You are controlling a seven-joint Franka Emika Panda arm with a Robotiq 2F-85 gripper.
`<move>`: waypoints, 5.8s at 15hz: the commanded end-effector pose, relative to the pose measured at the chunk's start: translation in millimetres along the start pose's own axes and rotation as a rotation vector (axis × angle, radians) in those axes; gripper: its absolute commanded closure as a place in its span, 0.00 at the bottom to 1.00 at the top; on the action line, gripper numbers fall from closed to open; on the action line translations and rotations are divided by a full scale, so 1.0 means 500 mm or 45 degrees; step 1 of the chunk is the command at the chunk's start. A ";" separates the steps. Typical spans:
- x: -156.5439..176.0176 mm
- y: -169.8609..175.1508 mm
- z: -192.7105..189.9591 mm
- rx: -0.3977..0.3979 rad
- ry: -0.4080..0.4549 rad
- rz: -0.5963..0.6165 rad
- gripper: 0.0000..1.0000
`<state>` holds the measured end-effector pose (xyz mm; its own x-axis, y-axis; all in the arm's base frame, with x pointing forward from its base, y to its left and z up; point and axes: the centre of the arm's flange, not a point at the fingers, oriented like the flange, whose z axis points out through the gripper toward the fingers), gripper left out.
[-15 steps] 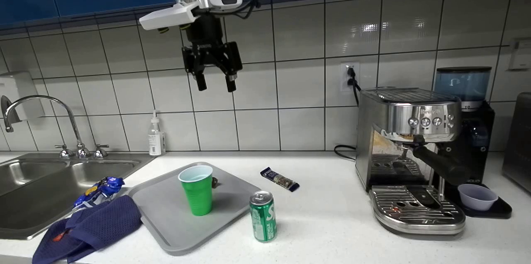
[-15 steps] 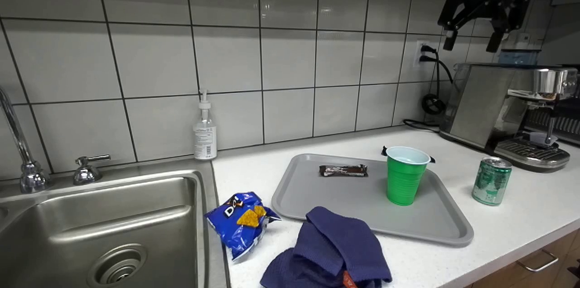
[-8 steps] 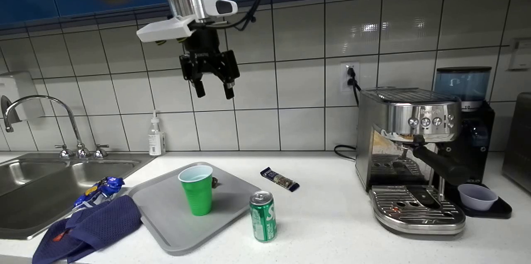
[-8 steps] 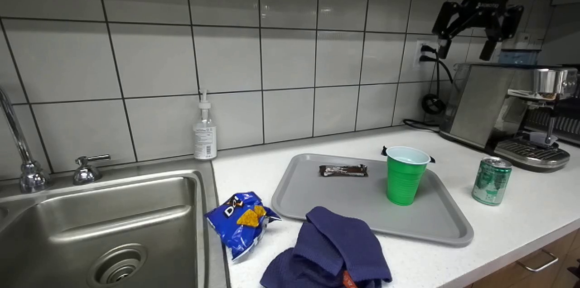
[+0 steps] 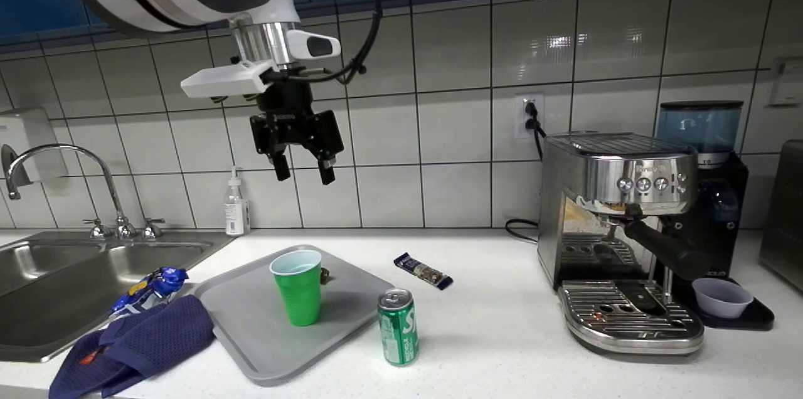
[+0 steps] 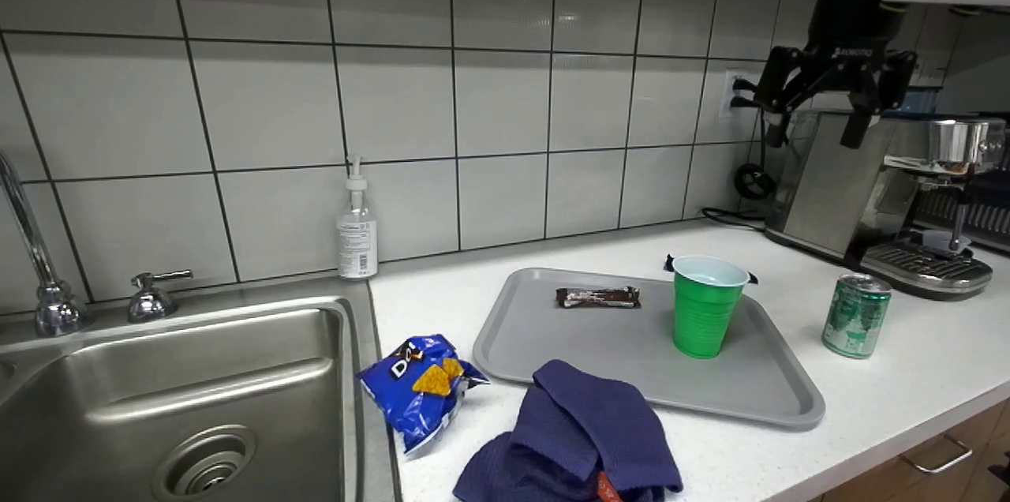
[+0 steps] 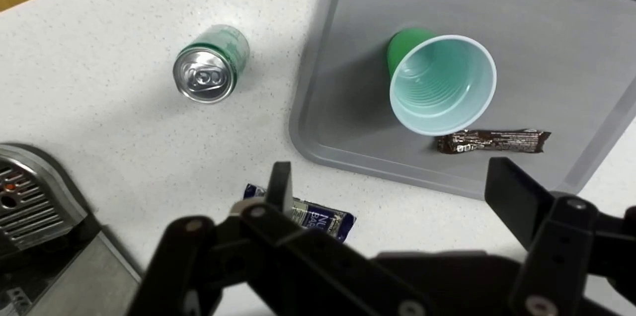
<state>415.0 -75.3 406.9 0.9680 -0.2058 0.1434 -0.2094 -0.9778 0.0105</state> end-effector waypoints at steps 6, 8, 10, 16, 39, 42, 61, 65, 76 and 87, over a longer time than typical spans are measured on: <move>-0.009 -0.036 0.086 -0.033 -0.039 -0.010 0.00; -0.003 -0.046 0.107 -0.032 -0.046 -0.017 0.00; 0.003 -0.056 0.129 -0.034 -0.051 -0.022 0.00; 0.020 -0.093 0.197 -0.063 -0.051 -0.027 0.00; 0.067 -0.118 0.356 -0.175 -0.177 0.004 0.00; 0.067 -0.116 0.359 -0.182 -0.180 0.001 0.00; 0.067 -0.108 0.350 -0.196 -0.156 -0.028 1.00; 0.073 -0.108 0.327 -0.168 -0.140 -0.023 0.99; 0.108 -0.045 0.251 -0.095 -0.079 0.110 0.99; 0.157 0.105 0.244 -0.105 -0.059 0.351 0.99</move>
<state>489.8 -128.9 293.0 0.8917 -0.4362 0.1211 -0.4455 -0.8930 0.0635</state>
